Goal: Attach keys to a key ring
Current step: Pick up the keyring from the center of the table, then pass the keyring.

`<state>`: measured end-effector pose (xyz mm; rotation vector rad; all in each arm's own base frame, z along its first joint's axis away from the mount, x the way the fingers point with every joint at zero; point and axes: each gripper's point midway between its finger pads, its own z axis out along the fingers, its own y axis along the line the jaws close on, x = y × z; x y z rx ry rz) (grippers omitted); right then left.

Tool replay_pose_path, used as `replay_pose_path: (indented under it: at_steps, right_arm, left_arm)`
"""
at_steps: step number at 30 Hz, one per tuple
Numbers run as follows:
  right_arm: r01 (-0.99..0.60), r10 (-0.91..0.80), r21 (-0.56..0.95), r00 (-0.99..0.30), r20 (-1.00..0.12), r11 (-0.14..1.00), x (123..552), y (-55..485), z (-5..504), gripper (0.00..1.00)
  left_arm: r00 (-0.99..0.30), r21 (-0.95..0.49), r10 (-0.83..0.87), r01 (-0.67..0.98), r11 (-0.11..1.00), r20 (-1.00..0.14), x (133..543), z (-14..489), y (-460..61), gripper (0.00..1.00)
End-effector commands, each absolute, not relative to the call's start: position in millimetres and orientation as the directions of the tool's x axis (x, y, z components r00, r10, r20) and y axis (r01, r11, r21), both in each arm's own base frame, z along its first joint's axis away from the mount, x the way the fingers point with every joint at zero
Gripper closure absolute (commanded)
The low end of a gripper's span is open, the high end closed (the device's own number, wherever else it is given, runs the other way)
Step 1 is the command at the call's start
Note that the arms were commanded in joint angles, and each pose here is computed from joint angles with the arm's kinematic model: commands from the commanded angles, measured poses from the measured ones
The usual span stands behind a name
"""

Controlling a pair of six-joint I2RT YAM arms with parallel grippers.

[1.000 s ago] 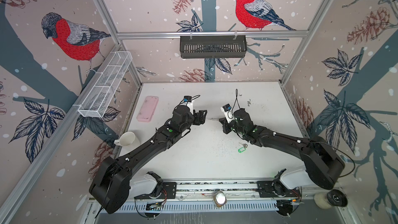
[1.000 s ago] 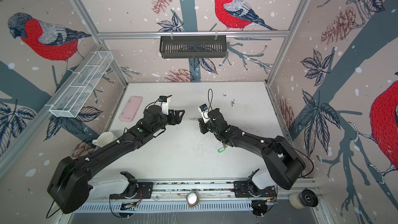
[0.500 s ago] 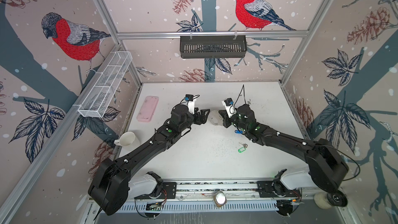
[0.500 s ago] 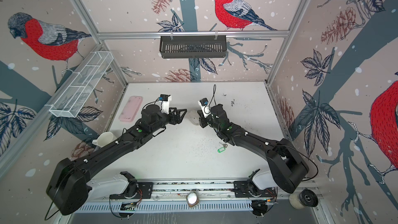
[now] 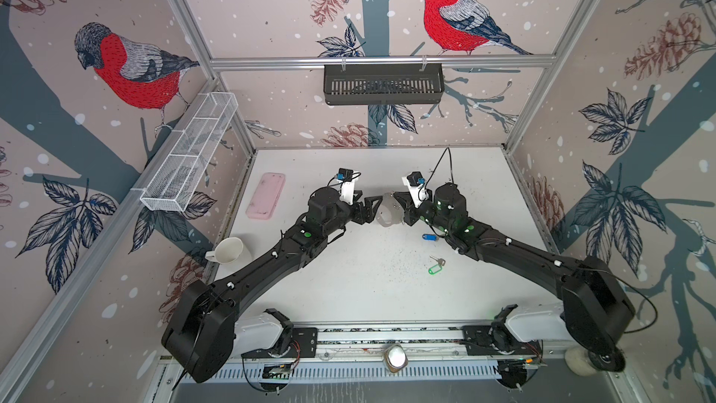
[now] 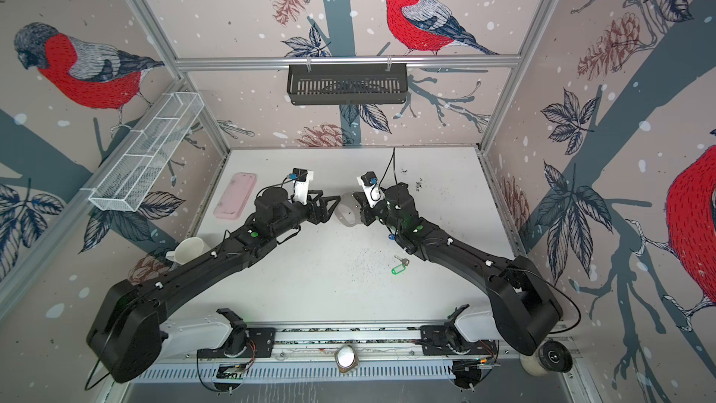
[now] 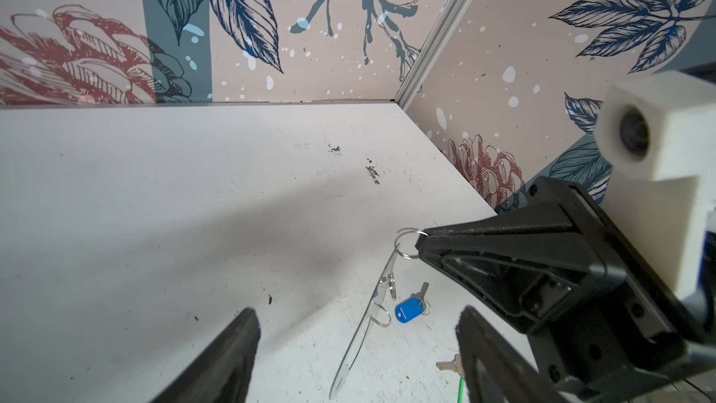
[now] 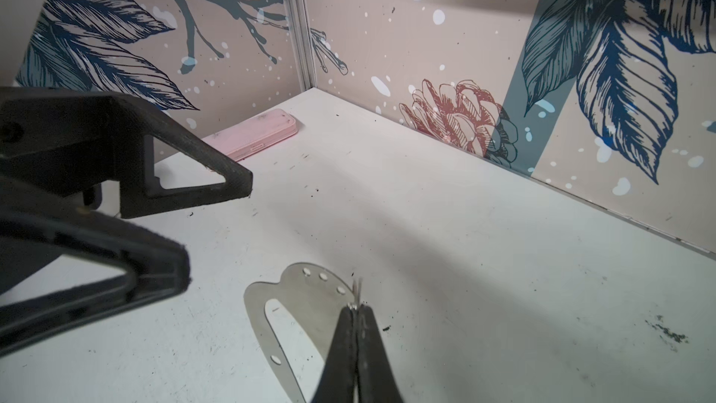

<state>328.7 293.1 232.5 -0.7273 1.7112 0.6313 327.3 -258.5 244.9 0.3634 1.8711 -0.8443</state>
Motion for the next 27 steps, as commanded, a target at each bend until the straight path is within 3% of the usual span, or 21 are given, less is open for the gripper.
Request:
replay_pose_path:
  at_steps: [1,16,27]
  right_arm:
    - [-0.786,-0.118,0.039,-0.141,-0.983,0.617,323,299,253,1.00]
    - [-0.811,-0.084,0.043,-0.114,-0.990,0.584,319,300,266,1.00]
    - [-0.804,-0.042,0.059,-0.103,-0.994,0.592,320,296,277,1.00]
  left_arm:
    - [-0.374,-0.344,-0.110,0.646,0.681,-0.921,328,263,-265,0.20]
    - [-0.332,-0.318,-0.104,0.696,0.644,-0.937,340,258,-283,0.24]
    - [-0.356,-0.340,-0.101,0.715,0.611,-0.929,337,251,-291,0.58]
